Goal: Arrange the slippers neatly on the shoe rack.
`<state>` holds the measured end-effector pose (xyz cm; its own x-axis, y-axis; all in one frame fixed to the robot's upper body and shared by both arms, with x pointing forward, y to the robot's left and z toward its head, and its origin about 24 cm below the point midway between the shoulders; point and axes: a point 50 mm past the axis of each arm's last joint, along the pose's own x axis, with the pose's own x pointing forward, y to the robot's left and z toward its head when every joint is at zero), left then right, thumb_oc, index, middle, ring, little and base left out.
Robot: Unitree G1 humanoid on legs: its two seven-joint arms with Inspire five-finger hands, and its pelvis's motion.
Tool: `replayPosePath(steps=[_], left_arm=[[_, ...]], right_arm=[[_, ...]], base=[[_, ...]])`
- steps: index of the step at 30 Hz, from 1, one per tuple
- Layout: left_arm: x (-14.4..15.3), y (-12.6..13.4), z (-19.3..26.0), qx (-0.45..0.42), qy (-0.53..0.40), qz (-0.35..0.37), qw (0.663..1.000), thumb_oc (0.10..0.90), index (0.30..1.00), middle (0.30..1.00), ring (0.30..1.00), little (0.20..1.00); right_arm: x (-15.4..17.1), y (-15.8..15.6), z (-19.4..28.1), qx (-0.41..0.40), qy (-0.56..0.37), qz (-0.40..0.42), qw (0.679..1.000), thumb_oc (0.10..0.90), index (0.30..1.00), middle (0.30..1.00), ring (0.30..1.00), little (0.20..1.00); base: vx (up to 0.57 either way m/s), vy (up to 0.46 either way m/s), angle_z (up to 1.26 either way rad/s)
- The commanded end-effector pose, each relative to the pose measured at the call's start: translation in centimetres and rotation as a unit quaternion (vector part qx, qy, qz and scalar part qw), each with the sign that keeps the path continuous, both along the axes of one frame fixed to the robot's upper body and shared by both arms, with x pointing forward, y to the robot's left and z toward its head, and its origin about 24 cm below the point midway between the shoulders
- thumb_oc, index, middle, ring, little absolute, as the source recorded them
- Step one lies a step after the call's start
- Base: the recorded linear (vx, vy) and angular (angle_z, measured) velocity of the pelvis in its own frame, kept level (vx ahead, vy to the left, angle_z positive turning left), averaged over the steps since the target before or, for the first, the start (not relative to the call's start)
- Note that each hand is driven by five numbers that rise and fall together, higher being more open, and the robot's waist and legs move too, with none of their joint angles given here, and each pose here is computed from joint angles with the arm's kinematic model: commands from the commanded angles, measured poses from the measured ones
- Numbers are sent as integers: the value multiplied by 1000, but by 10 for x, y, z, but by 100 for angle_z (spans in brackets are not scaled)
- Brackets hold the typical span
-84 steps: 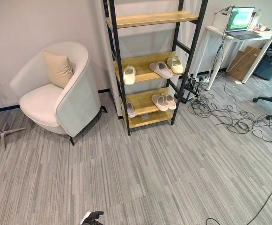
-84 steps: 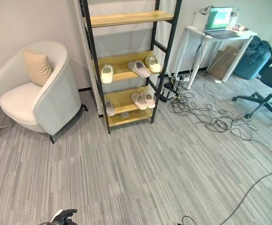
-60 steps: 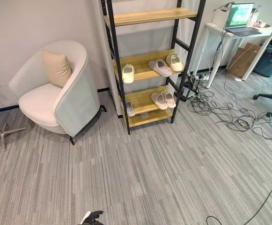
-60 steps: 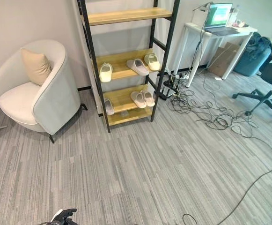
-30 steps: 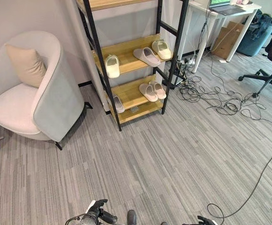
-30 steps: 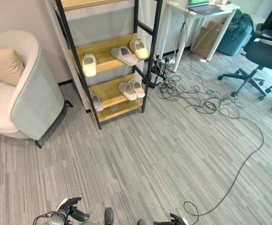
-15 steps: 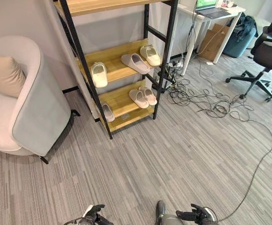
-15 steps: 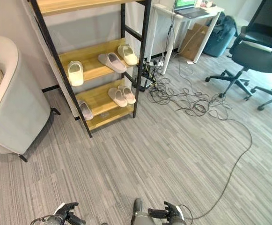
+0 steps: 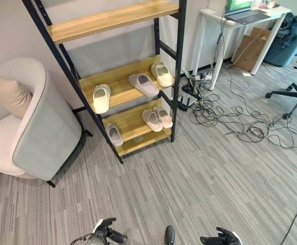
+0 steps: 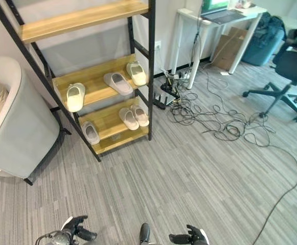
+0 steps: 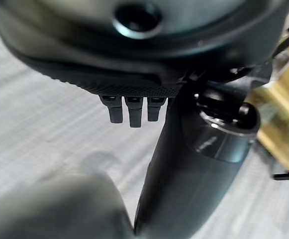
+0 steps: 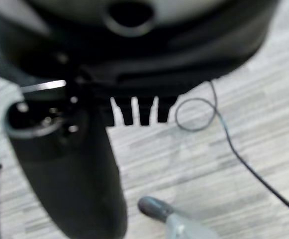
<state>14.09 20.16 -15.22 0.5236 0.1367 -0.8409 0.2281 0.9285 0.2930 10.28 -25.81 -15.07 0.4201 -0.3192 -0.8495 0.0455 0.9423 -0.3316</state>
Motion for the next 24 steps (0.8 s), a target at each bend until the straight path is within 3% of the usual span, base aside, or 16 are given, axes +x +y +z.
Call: replayPosePath(steps=[1, 12, 17, 24], left_arm=[[-13, -7, -6, -1, 21, -22, 1000, 800, 900, 900, 900, 900], [-46, 2, -14, 2, 71, 0, 997, 800, 900, 900, 900, 900], [-25, 11, -7, 9, 40, 5, 999, 800, 900, 900, 900, 900], [-21, 8, -6, 9, 32, -1, 999, 800, 900, 900, 900, 900]], right_arm=[[3, -14, 6, -17, -23, -14, 999, 800, 900, 900, 900, 900], [-10, -6, 0, -7, -1, -6, 1000, 800, 900, 900, 900, 900], [4, 0, 2, 3, -19, 8, 1000, 800, 900, 900, 900, 900], [8, 2, 3, 8, -28, 8, 1000, 800, 900, 900, 900, 900]], base=[[198, -16, 9], [349, 49, -10], [172, 111, -8], [296, -41, 22]])
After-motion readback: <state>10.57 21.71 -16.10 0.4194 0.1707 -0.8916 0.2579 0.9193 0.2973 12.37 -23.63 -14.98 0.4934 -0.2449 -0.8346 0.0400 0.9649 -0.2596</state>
